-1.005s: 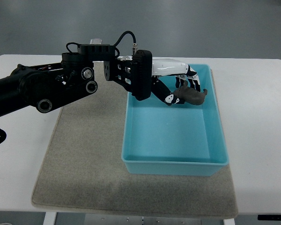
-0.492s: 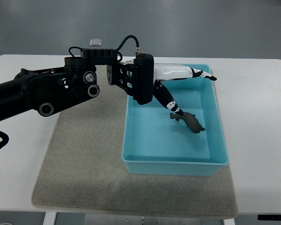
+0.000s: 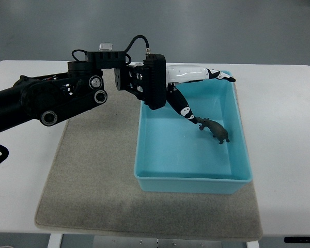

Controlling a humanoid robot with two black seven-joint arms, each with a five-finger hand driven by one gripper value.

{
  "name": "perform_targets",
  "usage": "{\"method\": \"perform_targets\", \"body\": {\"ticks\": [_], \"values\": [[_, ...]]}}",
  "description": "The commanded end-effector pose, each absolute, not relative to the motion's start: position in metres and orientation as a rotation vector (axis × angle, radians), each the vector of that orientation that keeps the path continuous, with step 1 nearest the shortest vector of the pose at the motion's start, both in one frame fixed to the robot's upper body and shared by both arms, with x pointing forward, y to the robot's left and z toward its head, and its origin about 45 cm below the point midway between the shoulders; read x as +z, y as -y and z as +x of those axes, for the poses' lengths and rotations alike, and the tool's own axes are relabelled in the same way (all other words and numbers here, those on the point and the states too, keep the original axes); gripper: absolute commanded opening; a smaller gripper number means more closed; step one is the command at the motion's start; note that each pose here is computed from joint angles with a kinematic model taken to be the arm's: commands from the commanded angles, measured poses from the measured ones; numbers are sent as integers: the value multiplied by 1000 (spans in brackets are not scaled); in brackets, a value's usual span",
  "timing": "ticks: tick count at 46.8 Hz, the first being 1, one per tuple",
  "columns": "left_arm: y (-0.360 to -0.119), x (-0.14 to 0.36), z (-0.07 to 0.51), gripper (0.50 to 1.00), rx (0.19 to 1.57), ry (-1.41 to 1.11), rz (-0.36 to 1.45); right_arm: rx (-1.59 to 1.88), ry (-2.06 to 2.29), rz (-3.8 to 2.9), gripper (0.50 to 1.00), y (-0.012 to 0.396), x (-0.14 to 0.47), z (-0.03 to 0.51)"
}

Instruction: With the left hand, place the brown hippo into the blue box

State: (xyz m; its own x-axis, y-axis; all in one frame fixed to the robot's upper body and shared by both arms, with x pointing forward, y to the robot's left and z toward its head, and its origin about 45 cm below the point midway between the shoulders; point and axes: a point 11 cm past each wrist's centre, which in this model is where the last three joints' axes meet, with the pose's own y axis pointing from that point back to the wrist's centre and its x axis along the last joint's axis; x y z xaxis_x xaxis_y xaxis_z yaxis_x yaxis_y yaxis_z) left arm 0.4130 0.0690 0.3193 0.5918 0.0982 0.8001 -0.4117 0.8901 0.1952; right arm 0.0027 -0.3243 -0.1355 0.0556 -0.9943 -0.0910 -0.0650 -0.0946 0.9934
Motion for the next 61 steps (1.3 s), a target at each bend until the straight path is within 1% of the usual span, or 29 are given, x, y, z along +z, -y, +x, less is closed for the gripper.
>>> {"method": "perform_targets", "body": {"ticks": [1, 5, 12, 20, 25, 33, 37, 45, 52, 57, 61], "values": [[-75, 324, 420, 988, 350, 858, 361, -1205, 1173, 1353, 936, 324, -136, 3], [-88, 325, 433, 988, 420, 831, 367, -1207, 1173, 1351, 936, 324, -136, 2], [-120, 323, 459, 988, 560, 833, 411, -1206, 1174, 1352, 936, 324, -136, 3], [-167, 322, 489, 990, 750, 831, 473, -1204, 1173, 1352, 936, 325, -135, 3], [-197, 325, 503, 988, 876, 776, 470, -1206, 1174, 1352, 936, 324, -136, 3], [-239, 325, 517, 988, 1020, 681, 468, -1206, 1174, 1352, 936, 324, -136, 3], [-256, 329, 522, 990, 1079, 653, 465, -1207, 1173, 1351, 936, 324, -136, 2], [-285, 340, 527, 988, 1212, 539, 366, -1205, 1173, 1353, 936, 324, -136, 3], [-309, 341, 530, 990, 1342, 366, 233, -1206, 1174, 1352, 936, 324, -136, 3], [-317, 341, 531, 994, 1409, 205, 86, -1205, 1175, 1351, 936, 325, -135, 3], [-321, 342, 532, 994, 1440, 128, 12, -1206, 1174, 1352, 936, 324, -136, 3]]}}
